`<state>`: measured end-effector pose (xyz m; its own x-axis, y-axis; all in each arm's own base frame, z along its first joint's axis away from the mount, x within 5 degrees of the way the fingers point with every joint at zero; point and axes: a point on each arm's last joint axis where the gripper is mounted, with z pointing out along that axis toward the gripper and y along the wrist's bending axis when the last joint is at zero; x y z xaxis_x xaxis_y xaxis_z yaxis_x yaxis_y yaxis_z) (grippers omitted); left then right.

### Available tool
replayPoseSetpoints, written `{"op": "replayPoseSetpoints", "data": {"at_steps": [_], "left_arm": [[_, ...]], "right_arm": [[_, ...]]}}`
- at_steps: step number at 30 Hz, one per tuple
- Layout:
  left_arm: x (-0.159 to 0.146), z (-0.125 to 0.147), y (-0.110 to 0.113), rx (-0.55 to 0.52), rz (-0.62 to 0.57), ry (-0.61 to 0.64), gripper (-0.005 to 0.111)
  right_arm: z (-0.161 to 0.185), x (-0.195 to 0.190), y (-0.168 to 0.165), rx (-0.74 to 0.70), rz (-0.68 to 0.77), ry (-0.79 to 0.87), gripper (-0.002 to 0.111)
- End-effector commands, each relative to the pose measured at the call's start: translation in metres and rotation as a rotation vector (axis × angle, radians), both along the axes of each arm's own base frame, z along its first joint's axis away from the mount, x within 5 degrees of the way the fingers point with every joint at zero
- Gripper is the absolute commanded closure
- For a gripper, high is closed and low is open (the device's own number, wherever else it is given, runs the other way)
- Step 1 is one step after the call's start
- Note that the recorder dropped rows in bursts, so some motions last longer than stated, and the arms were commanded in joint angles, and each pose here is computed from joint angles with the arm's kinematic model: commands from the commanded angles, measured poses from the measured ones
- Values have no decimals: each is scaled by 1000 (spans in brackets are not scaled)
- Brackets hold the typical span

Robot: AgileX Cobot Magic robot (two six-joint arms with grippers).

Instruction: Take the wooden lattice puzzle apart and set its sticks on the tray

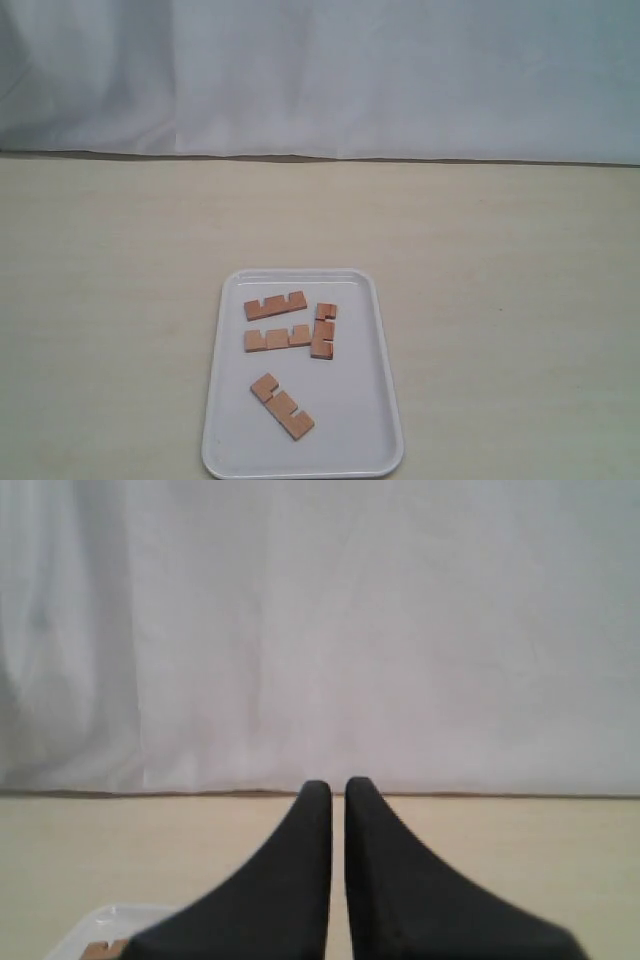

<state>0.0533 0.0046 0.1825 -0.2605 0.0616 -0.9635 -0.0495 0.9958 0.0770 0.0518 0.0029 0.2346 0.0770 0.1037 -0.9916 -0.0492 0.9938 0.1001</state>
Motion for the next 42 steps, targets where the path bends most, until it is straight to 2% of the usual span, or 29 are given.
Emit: {"op": "replayPoseSetpoints", "data": {"at_steps": [1,8,11,27,36,42], "left_arm": [[0,1,0,-1,-1,-17,107],[0,1,0,-1,-1,-17,107],[0,1,0,-1,-1,-17,107],[0,1,0,-1,-1,-17,107],[0,1,0,-1,-1,-17,107],[0,1,0,-1,-1,-17,107]], "right_arm": [[-23,4,-1,-30,-13,15,104],[-29,5,0,-74,-1,77,104],[-32,5,1,-29,7,105,104],[-44,3,4,-13,42,249,104],[-46,3,4,-16,46,267,104],[-46,3,3,-70,33,267,104]]}}
